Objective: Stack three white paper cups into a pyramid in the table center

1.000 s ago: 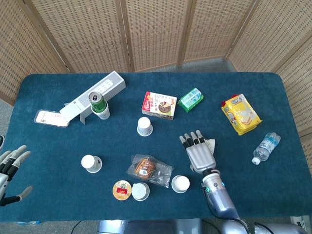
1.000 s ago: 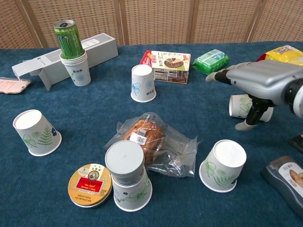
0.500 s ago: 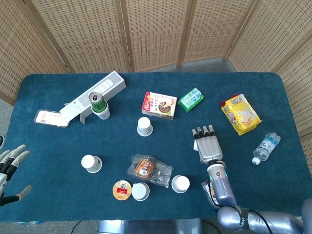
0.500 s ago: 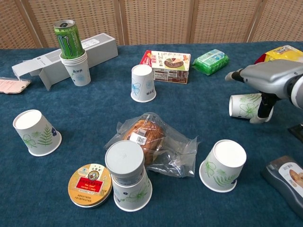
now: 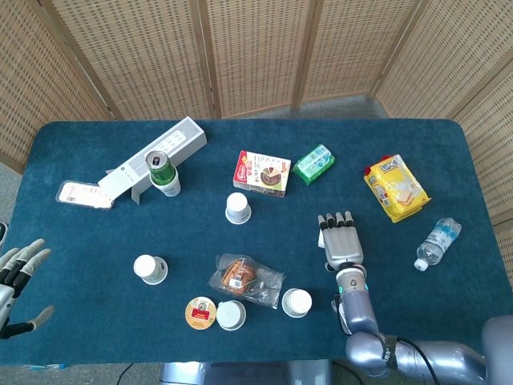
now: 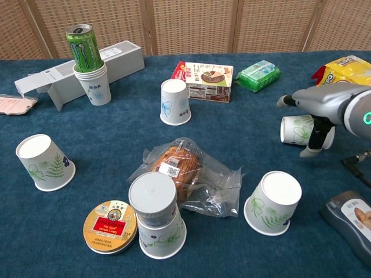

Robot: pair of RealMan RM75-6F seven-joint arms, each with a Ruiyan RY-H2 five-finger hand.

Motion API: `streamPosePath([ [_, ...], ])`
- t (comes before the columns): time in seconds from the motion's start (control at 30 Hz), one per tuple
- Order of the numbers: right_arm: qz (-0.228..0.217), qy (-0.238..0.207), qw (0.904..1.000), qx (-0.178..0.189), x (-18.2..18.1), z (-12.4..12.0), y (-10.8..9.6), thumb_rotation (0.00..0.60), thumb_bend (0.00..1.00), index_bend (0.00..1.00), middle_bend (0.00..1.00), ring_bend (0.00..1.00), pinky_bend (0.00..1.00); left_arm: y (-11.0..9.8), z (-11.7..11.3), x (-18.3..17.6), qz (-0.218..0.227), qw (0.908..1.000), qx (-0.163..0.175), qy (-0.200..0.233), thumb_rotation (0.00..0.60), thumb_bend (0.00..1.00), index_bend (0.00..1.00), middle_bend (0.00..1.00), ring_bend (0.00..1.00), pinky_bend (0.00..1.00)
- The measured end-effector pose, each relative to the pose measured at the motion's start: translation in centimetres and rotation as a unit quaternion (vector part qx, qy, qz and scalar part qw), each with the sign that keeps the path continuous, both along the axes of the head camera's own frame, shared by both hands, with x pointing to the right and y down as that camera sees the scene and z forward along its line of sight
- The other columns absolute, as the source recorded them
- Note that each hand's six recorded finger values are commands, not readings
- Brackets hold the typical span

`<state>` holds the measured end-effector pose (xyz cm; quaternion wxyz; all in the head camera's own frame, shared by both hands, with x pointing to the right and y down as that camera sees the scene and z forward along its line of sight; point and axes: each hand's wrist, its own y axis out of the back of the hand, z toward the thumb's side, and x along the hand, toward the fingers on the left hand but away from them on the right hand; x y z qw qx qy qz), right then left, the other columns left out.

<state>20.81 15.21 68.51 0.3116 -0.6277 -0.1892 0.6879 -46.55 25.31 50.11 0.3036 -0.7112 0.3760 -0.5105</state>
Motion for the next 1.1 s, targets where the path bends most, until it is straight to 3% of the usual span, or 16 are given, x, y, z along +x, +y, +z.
streamPosePath([
  [0.37,0.02,0.04,0.999,-0.008,0.8,1.0,-0.5,0.6,0.22,0.05,0.0,0.0,0.0,-0.1,-0.1,-0.2,-0.002,1.0,0.0,0.004,0.6,0.31,0.0,0.0,0.0,0.0],
  [0.87,0.032,0.047,0.9984,-0.003,1.3,1.8,-0.5,0.6,0.22,0.23,0.0,0.0,0.0,0.0,0.1,-0.1,-0.001,1.0,-0.004,0.001,0.6,0.31,0.0,0.0,0.0,0.0],
  [1.1,0.035,0.041,0.9985,0.007,1.3,1.9,-0.6,0.6,0.29,0.32,0.0,0.0,0.0,-0.1,0.2,-0.1,-0.001,1.0,-0.004,0.0,0.6,0.31,0.0,0.0,0.0,0.0],
])
